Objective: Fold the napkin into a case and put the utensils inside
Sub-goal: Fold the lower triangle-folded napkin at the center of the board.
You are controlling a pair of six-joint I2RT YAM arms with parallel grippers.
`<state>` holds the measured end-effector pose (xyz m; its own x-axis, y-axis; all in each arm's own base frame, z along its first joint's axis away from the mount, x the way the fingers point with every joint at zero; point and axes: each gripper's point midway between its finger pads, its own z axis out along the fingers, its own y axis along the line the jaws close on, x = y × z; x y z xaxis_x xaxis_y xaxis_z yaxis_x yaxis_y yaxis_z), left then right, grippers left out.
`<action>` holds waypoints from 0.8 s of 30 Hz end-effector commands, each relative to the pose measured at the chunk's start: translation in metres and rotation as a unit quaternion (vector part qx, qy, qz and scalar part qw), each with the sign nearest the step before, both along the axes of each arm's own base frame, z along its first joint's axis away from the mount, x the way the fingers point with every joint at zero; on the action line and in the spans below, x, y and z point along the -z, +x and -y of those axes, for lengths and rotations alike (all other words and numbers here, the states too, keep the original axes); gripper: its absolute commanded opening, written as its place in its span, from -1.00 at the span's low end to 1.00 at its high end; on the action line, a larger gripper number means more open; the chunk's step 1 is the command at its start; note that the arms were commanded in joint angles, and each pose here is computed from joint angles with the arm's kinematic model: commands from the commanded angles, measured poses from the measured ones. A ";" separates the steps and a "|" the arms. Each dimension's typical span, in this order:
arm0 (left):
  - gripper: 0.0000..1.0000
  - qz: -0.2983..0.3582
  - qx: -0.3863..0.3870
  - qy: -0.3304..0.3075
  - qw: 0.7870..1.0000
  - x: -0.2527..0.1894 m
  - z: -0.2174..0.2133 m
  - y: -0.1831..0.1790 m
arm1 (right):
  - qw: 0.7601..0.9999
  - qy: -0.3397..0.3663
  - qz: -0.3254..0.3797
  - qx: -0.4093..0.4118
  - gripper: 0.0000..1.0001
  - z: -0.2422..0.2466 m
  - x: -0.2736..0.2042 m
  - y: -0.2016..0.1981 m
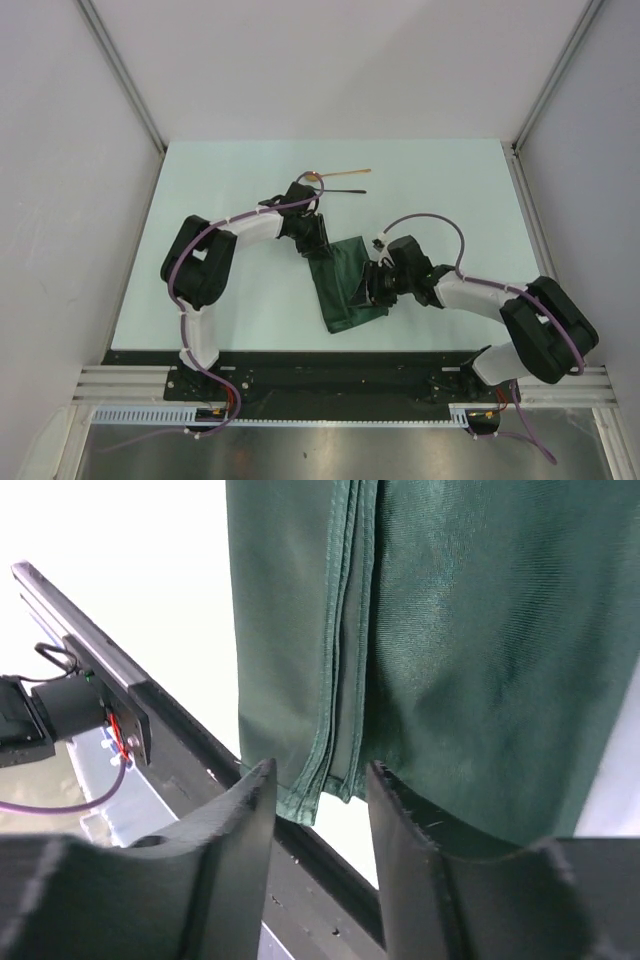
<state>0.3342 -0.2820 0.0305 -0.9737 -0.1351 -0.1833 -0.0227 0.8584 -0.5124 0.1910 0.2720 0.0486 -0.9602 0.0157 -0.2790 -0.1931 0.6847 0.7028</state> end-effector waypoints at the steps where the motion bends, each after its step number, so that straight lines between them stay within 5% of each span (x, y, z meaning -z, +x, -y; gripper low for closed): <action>1: -0.31 0.026 -0.001 -0.015 1.000 -0.016 0.008 0.009 | 0.999 -0.032 0.014 0.021 -0.03 0.009 -0.011 0.002; 8: -0.31 0.028 0.002 -0.016 0.999 -0.018 0.009 0.010 | 0.999 0.035 -0.021 0.019 0.10 -0.014 -0.016 -0.018; 24: -0.31 0.029 0.001 -0.015 0.999 -0.017 0.008 0.010 | 0.997 0.054 -0.050 0.030 -0.17 -0.026 0.000 -0.029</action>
<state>0.3346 -0.2817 0.0303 -0.9732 -0.1355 -0.1856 -0.0224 0.8597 -0.5103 0.1615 0.2914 0.0479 -0.9792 0.0853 -0.1843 -0.0871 0.6435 0.7605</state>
